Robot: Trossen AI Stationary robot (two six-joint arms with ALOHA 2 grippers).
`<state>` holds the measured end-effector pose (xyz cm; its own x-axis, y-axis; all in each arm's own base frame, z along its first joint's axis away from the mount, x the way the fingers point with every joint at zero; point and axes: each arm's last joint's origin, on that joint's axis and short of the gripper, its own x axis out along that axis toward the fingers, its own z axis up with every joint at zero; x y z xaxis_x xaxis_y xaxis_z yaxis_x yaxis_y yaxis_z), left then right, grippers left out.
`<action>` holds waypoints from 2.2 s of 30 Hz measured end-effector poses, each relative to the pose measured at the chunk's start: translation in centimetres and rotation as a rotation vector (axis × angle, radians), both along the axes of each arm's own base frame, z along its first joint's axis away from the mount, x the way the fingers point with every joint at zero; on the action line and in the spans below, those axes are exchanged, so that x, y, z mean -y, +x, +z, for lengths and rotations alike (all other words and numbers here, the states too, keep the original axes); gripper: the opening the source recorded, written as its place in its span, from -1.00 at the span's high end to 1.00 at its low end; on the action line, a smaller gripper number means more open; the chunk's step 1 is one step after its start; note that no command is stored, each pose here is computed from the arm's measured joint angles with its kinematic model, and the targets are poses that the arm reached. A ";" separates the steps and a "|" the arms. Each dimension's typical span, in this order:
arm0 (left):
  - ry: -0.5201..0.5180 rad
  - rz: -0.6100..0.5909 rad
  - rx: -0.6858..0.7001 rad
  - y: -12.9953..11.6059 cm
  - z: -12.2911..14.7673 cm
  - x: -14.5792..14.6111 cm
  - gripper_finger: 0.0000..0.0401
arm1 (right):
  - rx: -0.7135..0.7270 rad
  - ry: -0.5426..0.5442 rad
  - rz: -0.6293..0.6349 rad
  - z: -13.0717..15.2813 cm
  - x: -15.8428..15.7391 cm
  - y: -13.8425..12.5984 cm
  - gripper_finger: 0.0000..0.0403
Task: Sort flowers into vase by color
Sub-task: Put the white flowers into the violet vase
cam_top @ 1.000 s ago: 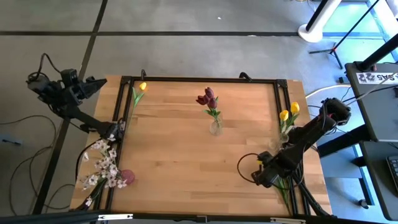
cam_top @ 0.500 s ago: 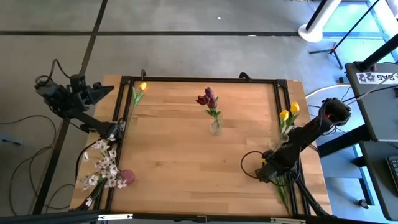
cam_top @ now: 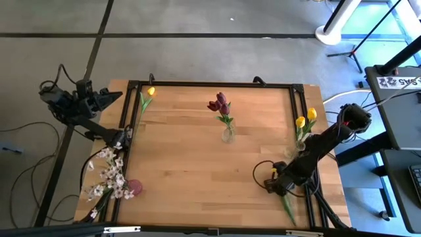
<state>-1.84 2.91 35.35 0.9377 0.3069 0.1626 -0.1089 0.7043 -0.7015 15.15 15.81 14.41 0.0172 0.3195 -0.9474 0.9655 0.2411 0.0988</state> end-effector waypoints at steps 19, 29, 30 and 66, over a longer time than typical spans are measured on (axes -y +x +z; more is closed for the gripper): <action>0.143 0.011 -0.077 0.1 -0.4 0.1 0.41 | 0.624 -0.452 -0.346 12.8 7.0 14.5 0.97; 0.107 -0.115 -0.144 0.3 -1.4 0.4 0.41 | 0.765 -0.597 -0.548 17.4 9.8 20.3 0.97; 0.102 -0.142 -0.144 0.3 -1.4 0.5 0.41 | 0.780 -0.608 -0.545 17.9 9.7 20.6 0.97; 0.031 -0.123 -0.126 0.2 -1.4 0.4 0.31 | 0.994 -0.958 -0.040 20.0 8.8 25.7 0.98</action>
<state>-1.61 2.51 33.97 0.9814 0.1856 0.0488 -0.1067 0.7390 -0.6652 40.87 7.02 34.42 0.8024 -0.4605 -0.3795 0.5956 0.5791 0.5567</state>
